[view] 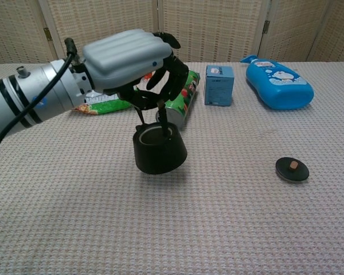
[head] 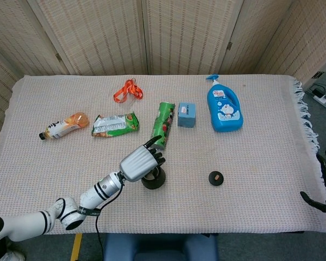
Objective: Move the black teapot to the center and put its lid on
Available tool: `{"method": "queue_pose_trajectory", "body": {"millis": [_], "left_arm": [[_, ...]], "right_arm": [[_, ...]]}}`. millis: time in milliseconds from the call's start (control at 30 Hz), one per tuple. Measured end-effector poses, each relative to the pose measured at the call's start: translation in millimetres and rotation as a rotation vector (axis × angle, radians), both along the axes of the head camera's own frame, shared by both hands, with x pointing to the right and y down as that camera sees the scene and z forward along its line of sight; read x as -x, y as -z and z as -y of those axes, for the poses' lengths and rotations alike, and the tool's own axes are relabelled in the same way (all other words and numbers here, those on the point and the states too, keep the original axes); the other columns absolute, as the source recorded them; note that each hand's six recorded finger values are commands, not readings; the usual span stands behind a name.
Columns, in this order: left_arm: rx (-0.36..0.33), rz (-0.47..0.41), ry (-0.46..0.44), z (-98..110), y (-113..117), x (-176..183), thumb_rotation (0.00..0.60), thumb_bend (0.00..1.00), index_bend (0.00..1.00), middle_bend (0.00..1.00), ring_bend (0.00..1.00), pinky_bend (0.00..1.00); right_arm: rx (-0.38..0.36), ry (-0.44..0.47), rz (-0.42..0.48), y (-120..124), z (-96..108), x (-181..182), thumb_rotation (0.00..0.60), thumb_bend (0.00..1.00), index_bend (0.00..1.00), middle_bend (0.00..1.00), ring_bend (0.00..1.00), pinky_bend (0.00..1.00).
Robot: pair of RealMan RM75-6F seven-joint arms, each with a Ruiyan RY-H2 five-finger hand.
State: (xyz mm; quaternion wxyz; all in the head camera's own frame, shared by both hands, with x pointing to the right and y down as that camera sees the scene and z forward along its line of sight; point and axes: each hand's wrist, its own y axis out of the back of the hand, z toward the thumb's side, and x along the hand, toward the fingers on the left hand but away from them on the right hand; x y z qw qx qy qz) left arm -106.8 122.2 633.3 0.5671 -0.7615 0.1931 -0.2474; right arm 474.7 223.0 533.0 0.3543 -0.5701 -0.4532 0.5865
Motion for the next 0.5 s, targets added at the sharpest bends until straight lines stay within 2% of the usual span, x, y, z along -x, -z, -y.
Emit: {"method": "queue_pose_trajectory", "body": {"millis": [500], "left_arm": [[-0.062, 0.062, -0.024, 12.3, -24.7, -45.1, 0.600, 0.49, 0.66, 0.69, 0.62, 0.11]], "right_arm": [[0.013, -0.013, 0.000, -3.8, 0.8, -3.1, 0.600, 0.18, 0.00, 0.00, 0.09, 0.00]]}}
